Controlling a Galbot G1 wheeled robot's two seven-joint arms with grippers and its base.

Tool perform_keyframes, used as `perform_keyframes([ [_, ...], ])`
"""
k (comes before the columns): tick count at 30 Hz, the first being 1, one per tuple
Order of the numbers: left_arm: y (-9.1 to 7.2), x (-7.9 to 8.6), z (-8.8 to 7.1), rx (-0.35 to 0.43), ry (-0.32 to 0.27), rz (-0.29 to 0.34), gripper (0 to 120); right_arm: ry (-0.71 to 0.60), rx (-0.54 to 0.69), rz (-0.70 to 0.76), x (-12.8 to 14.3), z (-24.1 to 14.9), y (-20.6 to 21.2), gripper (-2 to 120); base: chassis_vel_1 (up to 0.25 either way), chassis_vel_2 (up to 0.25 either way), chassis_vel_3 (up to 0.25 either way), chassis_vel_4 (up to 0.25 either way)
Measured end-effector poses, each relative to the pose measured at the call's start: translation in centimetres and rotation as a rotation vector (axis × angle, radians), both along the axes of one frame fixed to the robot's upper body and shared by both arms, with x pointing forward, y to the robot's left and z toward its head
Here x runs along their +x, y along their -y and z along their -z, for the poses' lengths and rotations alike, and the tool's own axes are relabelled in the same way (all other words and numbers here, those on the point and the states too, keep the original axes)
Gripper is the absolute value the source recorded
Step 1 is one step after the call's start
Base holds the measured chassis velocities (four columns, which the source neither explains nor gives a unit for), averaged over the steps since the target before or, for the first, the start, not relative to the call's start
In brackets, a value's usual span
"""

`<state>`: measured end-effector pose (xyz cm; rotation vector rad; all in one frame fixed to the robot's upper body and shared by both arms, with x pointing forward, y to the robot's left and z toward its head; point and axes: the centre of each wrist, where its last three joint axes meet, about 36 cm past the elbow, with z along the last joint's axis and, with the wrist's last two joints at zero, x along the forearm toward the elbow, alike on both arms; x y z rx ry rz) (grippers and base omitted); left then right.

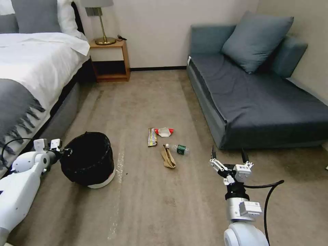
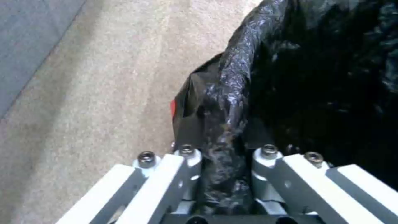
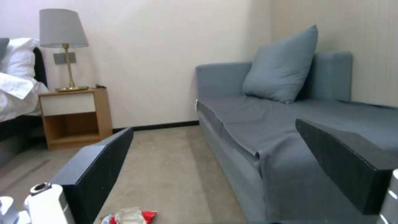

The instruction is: Pick up the trash bin, then pick up the garbage on the floor and place it into the trash bin.

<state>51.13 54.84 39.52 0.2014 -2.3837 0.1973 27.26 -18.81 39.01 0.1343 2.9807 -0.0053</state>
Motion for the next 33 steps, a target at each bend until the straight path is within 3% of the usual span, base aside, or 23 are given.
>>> perform_keyframes([
  [4,-0.3,-0.6,-1.1,0.006,0.065,-0.027,5,0.002,0.003,-0.004,0.1,0.0,-0.1,100,0.0,0.0,0.0,0.0],
  [9,-0.3,-1.4,-2.4,0.022,0.102,-0.038,5,0.005,0.007,-0.009,0.2,-0.1,-0.2,100,0.0,0.0,0.0,0.0],
  [12,-0.1,-1.9,-3.5,0.047,0.125,-0.034,5,0.007,0.014,-0.015,0.2,-0.1,-0.3,100,0.0,0.0,0.0,0.0],
  [15,0.5,-2.7,-5.5,0.119,0.151,-0.016,5,0.001,0.032,-0.027,0.4,0.0,-0.4,100,0.0,0.0,0.0,0.0],
  [20,0.7,-3.1,-6.4,0.168,0.156,-0.004,5,-0.005,0.045,-0.033,0.5,0.1,-0.4,100,0.0,0.0,0.0,0.0],
  [23,1.3,-3.8,-7.8,0.229,0.162,0.024,5,-0.023,0.029,-0.019,0.8,0.7,-0.5,100,0.0,0.0,0.0,0.0],
  [28,2.1,-4.5,-8.2,0.26,0.148,0.054,5,-0.032,0.009,-0.031,0.8,1.4,-0.6,100,0.0,0.0,0.0,0.0],
  [33,3.3,-5.2,-8.1,0.273,0.142,0.093,5,-0.011,-0.033,-0.166,0.1,3.6,-1.1,100,0.0,0.0,0.0,0.0],
])
